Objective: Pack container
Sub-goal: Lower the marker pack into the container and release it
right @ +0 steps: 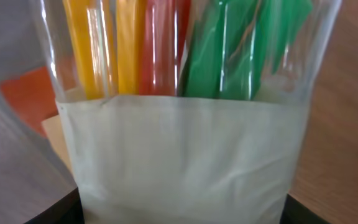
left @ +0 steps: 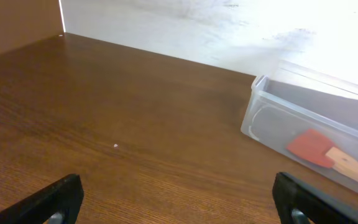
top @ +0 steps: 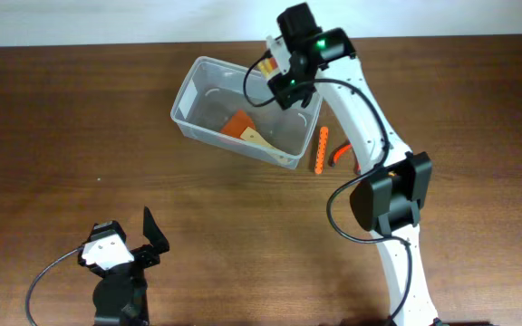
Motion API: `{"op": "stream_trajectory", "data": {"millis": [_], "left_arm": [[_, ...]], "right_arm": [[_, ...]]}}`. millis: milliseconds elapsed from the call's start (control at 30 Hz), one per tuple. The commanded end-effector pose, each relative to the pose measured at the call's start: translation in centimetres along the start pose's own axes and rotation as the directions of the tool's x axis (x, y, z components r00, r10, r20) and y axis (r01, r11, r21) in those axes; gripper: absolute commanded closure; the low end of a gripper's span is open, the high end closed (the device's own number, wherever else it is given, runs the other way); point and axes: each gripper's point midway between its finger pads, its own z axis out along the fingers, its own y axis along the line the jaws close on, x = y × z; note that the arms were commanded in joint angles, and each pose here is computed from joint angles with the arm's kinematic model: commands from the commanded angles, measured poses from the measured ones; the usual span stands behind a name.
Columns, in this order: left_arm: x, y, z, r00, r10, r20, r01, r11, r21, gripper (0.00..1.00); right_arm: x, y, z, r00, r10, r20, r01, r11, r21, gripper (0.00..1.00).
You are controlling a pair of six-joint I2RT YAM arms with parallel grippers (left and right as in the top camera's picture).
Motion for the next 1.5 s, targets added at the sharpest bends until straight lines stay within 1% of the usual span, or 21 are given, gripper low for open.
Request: {"op": "stream_trajectory", "data": {"millis": [0,133,200,233,267,300,400,567,600,633,667,767,1033,1300,1467], "left_arm": [[0.1,0.0,0.0,1.000,0.010,0.000,-0.010,1.000,0.000,0.01],[0.1,0.0,0.0,1.000,0.010,0.000,-0.010,1.000,0.000,0.01],[0.1,0.0,0.0,1.000,0.010,0.000,-0.010,1.000,0.000,0.01],[0.1,0.0,0.0,1.000,0.010,0.000,-0.010,1.000,0.000,0.01],[0.1,0.0,0.0,1.000,0.010,0.000,-0.010,1.000,0.000,0.01],[0.1,0.0,0.0,1.000,0.010,0.000,-0.010,1.000,0.000,0.01],[0.1,0.0,0.0,1.000,0.010,0.000,-0.010,1.000,0.000,0.01],[0.1,0.0,0.0,1.000,0.010,0.000,-0.010,1.000,0.000,0.01],[0.1,0.0,0.0,1.000,0.010,0.000,-0.010,1.000,0.000,0.01],[0.1,0.0,0.0,1.000,0.010,0.000,-0.010,1.000,0.000,0.01],[0.1,0.0,0.0,1.000,0.010,0.000,-0.010,1.000,0.000,0.01],[0.1,0.0,0.0,1.000,0.010,0.000,-0.010,1.000,0.000,0.01],[0.1,0.0,0.0,1.000,0.010,0.000,-0.010,1.000,0.000,0.01],[0.1,0.0,0.0,1.000,0.010,0.000,-0.010,1.000,0.000,0.01],[0.1,0.0,0.0,1.000,0.010,0.000,-0.010,1.000,0.000,0.01]], "right_arm": [[0.5,2.7,1.4,0.999,-0.034,-0.023,0.033,0.998,-0.057,0.46],[2.2,3.0,3.0,0.997,-0.021,-0.079,0.016,0.998,-0.067,0.45],[3.1,3.1,4.0,0.994,-0.021,-0.106,0.013,0.997,-0.071,0.32],[3.6,3.2,4.6,0.993,-0.021,-0.117,0.013,0.997,-0.073,0.17],[3.8,3.2,4.8,0.992,-0.022,-0.124,0.012,0.997,-0.074,0.06],[3.9,3.3,4.8,0.992,-0.022,-0.127,0.012,0.997,-0.075,0.01],[3.1,3.6,3.9,0.994,-0.028,-0.102,0.021,0.997,-0.073,0.01],[-0.7,4.6,0.9,0.998,-0.052,0.034,0.054,0.997,-0.061,0.01],[-2.4,5.3,0.3,0.993,-0.061,0.099,0.068,0.995,-0.071,0.01],[-3.2,6.1,0.2,0.989,-0.065,0.132,0.078,0.993,-0.092,0.01],[-3.6,6.7,0.2,0.986,-0.069,0.151,0.085,0.990,-0.109,0.00],[-5.1,9.0,0.6,0.977,-0.041,0.208,0.079,0.981,-0.175,0.01],[-5.4,11.8,0.6,0.973,-0.073,0.219,0.116,0.975,-0.189,0.01],[-4.7,10.4,2.4,0.980,-0.052,0.193,0.084,0.983,-0.161,0.01],[-2.7,11.8,4.4,0.991,-0.074,0.108,0.093,0.979,-0.183,0.01]]}}
